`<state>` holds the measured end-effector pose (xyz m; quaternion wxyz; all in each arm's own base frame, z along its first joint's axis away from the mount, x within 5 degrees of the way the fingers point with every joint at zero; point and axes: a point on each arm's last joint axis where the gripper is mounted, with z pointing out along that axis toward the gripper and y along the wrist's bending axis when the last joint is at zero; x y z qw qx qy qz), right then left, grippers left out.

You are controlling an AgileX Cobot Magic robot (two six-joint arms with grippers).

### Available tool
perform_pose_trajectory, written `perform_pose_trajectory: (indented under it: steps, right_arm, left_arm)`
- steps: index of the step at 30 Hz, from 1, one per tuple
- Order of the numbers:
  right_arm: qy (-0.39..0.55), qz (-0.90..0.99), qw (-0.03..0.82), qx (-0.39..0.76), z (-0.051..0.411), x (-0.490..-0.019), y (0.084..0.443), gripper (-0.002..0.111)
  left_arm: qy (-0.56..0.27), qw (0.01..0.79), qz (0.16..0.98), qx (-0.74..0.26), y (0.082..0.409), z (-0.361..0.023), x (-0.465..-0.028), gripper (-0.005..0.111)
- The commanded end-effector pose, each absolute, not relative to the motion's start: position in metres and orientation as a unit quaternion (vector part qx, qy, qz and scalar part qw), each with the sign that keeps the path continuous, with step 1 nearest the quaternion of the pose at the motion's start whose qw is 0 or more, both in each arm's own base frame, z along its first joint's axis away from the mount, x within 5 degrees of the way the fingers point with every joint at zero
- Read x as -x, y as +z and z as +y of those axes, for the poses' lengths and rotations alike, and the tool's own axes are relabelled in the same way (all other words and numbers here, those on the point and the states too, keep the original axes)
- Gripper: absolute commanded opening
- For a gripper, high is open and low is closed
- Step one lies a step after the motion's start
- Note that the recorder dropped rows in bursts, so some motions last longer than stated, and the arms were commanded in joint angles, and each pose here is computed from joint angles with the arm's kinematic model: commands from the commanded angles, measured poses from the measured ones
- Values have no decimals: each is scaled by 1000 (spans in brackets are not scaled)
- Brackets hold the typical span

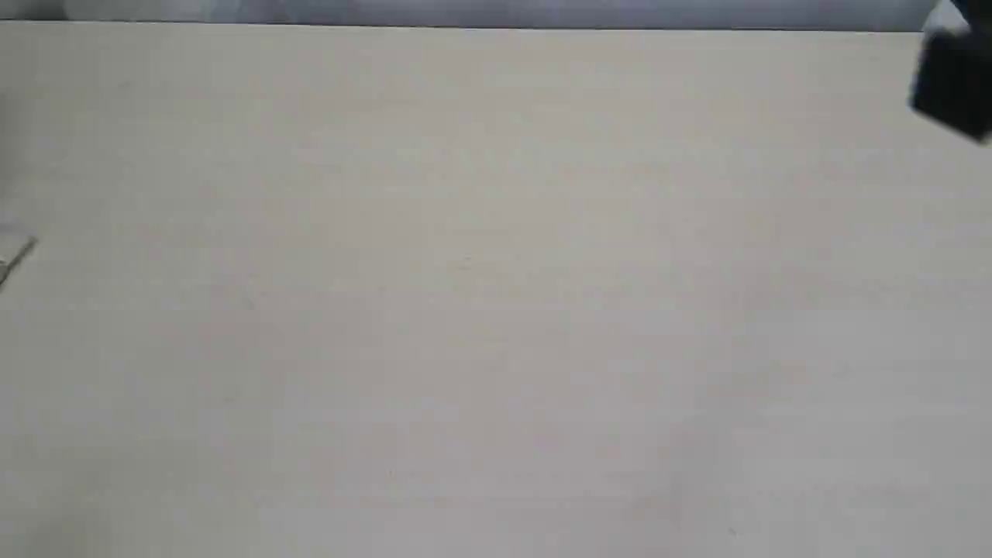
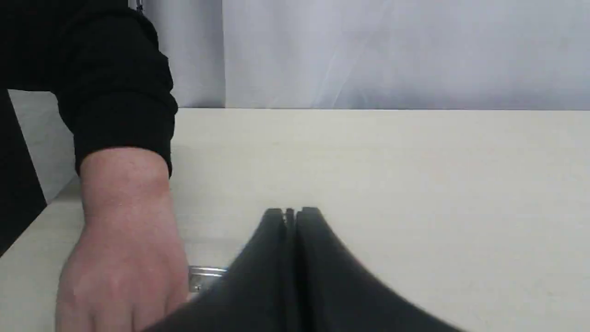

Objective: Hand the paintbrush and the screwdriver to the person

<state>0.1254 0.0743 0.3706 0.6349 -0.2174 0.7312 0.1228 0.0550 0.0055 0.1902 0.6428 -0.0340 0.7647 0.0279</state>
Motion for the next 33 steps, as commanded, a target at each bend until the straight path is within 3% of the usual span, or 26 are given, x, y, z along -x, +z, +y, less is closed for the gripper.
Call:
perform_pose_trajectory:
  steps: [1, 3, 9, 17, 28, 33]
  right_arm:
    - [126, 760, 610, 185, 52, -101, 343, 5]
    - [124, 782, 589, 162, 40, -88, 330, 5]
    - [76, 748, 644, 143, 4, -53, 334, 5]
    - [122, 718, 680, 92, -17, -24, 332, 5]
    - [66, 705, 705, -41, 1, -66, 275, 5]
    - [45, 683, 729, -28, 2, -74, 241, 5]
  left_arm:
    - [24, 647, 761, 33, 191, 5, -55, 0]
    - [24, 647, 761, 33, 191, 5, -55, 0]
    - [24, 647, 761, 33, 191, 5, -55, 0]
    - [25, 647, 761, 32, 191, 5, -55, 0]
    - [24, 647, 761, 33, 191, 5, -55, 0]
    - [24, 647, 761, 33, 191, 5, -55, 0]
